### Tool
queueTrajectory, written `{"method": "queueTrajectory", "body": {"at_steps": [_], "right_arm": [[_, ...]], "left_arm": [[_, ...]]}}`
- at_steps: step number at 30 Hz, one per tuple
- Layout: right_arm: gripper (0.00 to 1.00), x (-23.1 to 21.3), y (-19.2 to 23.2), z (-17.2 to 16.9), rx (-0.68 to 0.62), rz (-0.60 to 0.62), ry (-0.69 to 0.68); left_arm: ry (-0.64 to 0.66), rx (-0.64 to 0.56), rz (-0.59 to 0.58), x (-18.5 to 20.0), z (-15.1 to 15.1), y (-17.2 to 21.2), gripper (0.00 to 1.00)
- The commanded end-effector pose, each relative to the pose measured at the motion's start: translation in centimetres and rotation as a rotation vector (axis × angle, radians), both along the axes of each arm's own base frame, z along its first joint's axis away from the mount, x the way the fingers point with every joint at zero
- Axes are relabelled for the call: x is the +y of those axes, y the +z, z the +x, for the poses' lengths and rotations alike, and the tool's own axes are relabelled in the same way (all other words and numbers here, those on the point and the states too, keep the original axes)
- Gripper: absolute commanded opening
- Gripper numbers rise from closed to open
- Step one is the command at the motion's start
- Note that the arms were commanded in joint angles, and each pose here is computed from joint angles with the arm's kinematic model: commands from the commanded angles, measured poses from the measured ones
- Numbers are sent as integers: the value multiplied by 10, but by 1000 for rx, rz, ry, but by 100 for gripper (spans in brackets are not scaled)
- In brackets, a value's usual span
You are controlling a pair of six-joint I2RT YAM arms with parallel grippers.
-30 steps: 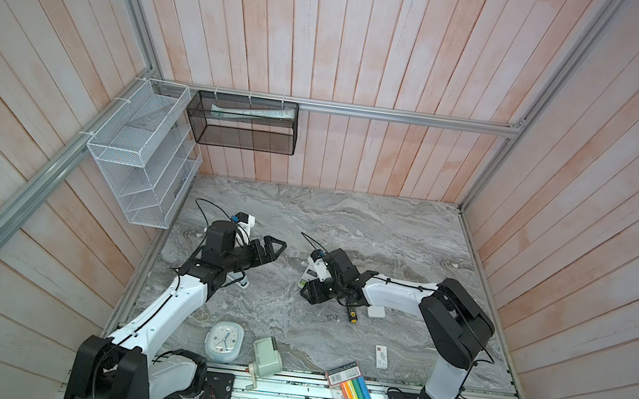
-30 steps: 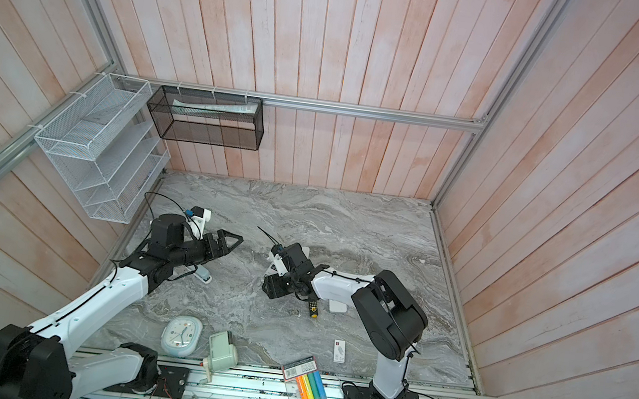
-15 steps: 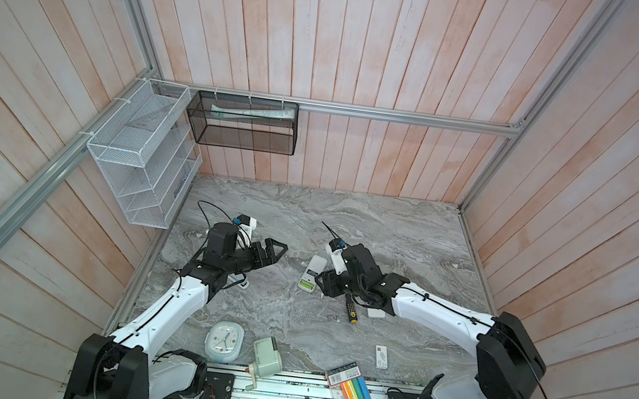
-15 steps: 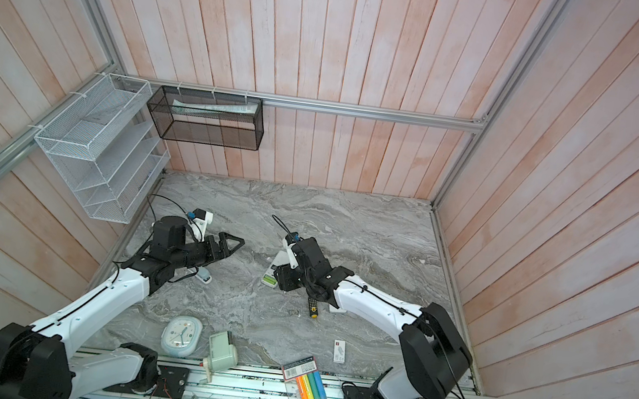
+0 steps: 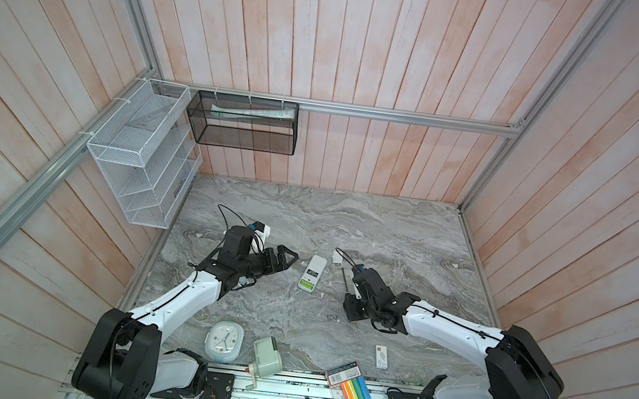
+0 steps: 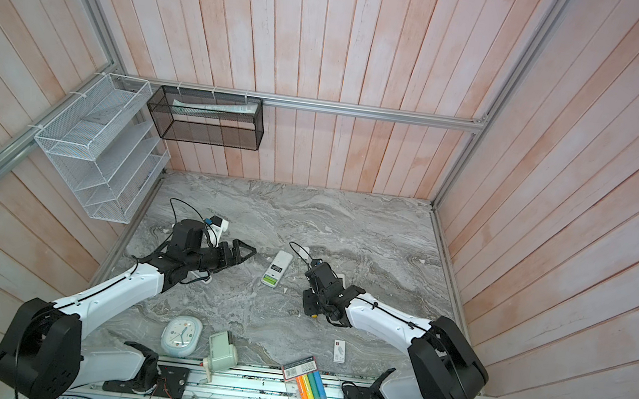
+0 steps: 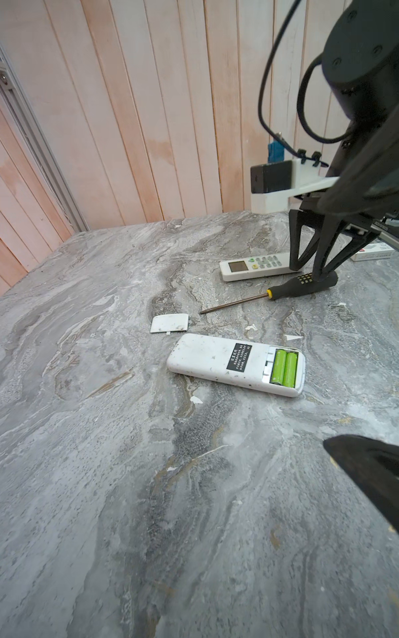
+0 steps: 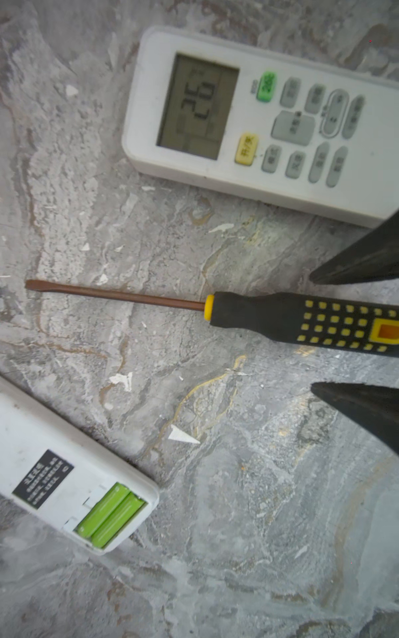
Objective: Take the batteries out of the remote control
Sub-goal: 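Move the right gripper to the yellow-black screwdriver and grasp its handle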
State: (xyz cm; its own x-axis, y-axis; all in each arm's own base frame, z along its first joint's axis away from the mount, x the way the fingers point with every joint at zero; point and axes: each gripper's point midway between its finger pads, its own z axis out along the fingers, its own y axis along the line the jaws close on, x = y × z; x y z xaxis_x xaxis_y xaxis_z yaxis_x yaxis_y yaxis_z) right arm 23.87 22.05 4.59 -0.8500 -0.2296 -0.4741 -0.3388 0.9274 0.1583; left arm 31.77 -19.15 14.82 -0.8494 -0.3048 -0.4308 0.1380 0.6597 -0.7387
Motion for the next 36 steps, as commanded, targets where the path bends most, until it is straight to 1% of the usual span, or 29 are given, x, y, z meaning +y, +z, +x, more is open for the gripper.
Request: {"method": "queueTrajectory", "body": {"at_steps": [1,7,12,16,18,20,23,26,29,36], "right_arm": [[47,-5,-11,0,18,-16,-40],[43,-5,-24,-2,34,-25,-45],[35,-9,-33,-5,43,-48,-58],[25,-13,-36,-7,48,-64,-65],[17,-13,-35,-8,46,-65,-66],[7,-16,-33,-8,39,-66,-76],[0,-17,-22,-6,6,-55,-89],[0,-12,-2,-3,-57,-30,-54],[0,1,18,-1,-126,-6,27],[0,28,51,5,-228,9,154]], "left_arm": [[2,-48,-20,-6,12,17,100],[-1,-48,-24,-7,13,17,100],[-3,-42,-32,-8,13,16,100],[-5,-34,-41,-10,14,14,100],[-8,-32,-48,-11,14,14,100],[-9,-32,-53,-11,14,14,100],[-9,-32,-58,-12,14,15,100],[-13,-34,-74,-14,13,16,100],[-10,-30,-95,-15,13,17,99],[-8,-28,-190,-25,15,21,95]]}}
